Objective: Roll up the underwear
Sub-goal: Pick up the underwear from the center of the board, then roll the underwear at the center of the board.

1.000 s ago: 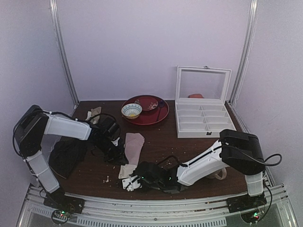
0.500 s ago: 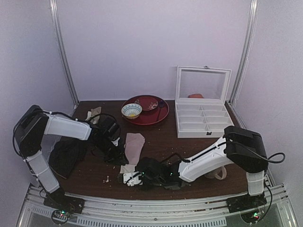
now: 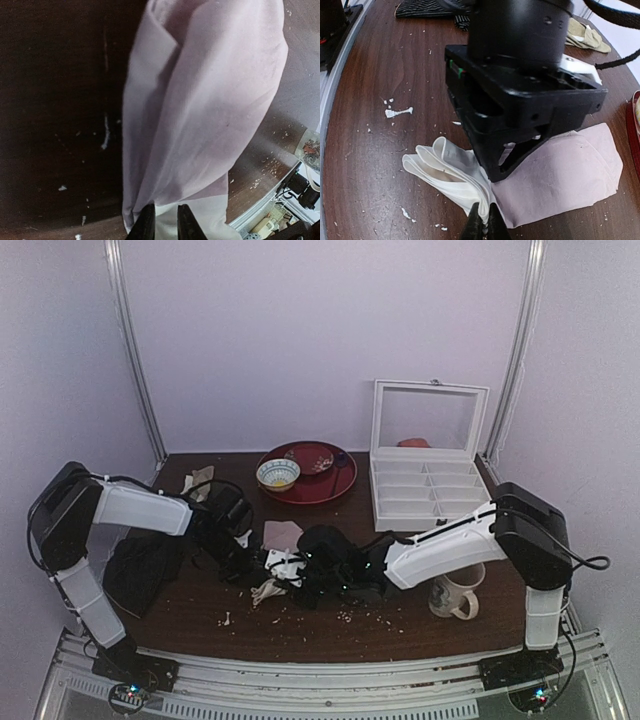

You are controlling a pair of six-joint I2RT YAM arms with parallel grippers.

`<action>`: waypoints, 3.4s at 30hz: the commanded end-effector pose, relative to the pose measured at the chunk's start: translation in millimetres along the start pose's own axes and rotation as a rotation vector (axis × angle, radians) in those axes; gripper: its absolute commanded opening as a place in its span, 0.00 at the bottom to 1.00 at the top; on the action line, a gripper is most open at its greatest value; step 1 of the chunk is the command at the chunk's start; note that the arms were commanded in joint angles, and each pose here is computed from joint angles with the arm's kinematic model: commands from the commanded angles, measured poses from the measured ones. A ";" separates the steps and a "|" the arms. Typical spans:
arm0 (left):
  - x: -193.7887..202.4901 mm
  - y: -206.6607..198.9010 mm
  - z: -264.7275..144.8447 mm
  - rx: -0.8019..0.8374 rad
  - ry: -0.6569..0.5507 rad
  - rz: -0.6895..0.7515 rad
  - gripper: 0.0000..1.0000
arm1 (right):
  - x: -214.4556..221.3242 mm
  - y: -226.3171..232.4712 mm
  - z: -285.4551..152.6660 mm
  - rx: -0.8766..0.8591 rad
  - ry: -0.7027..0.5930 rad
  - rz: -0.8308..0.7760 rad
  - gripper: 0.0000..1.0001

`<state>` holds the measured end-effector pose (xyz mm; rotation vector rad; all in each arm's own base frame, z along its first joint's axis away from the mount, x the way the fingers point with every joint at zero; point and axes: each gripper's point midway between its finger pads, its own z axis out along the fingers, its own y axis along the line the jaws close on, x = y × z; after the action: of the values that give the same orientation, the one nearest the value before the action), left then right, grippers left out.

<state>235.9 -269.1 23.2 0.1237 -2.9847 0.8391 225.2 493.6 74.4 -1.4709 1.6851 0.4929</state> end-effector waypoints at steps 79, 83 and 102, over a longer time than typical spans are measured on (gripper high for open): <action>-28.3 -5.7 -53.9 -0.017 -0.169 0.088 0.28 | 46.2 -20.8 36.1 -0.082 0.297 0.771 0.00; -22.4 -5.8 -45.8 0.031 -0.155 0.126 0.30 | 45.9 -19.5 37.4 -0.090 0.309 0.763 0.00; -4.2 -25.6 -60.7 0.252 -0.265 0.325 0.50 | 49.1 -14.7 42.8 -0.117 0.336 0.765 0.00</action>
<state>237.5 -250.8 71.1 -0.1501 -3.1606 1.1795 258.2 496.2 29.0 -0.9377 2.4830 0.8134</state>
